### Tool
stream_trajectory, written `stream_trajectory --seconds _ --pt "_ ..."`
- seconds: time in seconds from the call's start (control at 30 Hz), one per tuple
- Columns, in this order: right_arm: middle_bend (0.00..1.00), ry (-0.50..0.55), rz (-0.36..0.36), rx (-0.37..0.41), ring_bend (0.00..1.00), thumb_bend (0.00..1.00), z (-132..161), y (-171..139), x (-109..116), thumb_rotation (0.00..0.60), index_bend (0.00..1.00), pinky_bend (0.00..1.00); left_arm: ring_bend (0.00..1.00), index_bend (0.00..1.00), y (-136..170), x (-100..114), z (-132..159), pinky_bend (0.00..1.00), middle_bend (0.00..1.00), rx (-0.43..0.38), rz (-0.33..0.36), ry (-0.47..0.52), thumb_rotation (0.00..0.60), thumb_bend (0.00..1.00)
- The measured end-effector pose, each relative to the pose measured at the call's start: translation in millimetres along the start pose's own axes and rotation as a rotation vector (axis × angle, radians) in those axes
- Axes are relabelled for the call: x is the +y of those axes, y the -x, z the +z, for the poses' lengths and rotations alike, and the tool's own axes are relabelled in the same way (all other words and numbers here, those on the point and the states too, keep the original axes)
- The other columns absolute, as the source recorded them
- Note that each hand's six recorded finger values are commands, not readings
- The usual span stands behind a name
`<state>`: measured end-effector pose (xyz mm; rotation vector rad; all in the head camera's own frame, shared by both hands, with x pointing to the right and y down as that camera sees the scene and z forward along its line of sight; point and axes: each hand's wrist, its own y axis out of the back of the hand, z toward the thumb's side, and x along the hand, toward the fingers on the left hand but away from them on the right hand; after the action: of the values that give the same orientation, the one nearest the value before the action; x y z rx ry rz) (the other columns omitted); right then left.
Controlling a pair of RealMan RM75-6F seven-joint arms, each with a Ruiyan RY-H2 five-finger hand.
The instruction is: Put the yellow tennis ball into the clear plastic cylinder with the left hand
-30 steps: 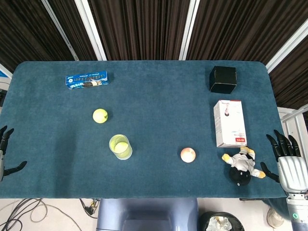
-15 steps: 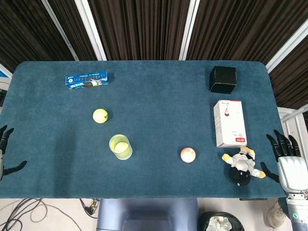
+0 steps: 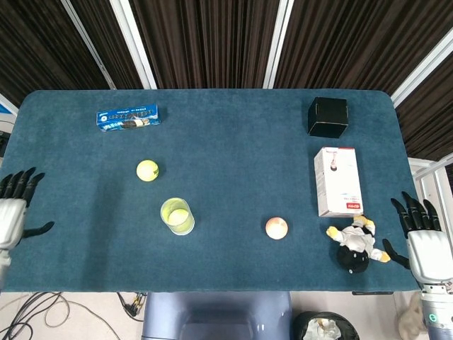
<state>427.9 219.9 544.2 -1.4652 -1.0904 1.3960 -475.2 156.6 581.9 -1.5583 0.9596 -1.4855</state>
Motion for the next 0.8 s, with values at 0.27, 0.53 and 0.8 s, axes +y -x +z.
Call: stream_trajectory --seconds 0.27,0.53,0.8 --pt "0.04 -0.02 0.013 -0.01 0.11 0.35 1 1 -5 0.6 0.13 0.04 0.0 0.1 -72 -1 45 0.0 0.0 -0.129 -0.085 -0.069 0.6 0.0" --pt "0.04 -0.03 0.027 -0.013 0.11 0.35 1 2 -10 0.6 0.13 0.04 0.0 0.1 -111 -17 83 0.03 0.01 -0.145 -0.146 -0.141 0.6 0.0" --pt "0.04 -0.031 0.018 -0.022 0.11 0.35 -2 2 -8 0.6 0.13 0.04 0.0 0.1 -150 -40 101 0.04 0.02 -0.101 -0.208 -0.162 0.6 0.0"
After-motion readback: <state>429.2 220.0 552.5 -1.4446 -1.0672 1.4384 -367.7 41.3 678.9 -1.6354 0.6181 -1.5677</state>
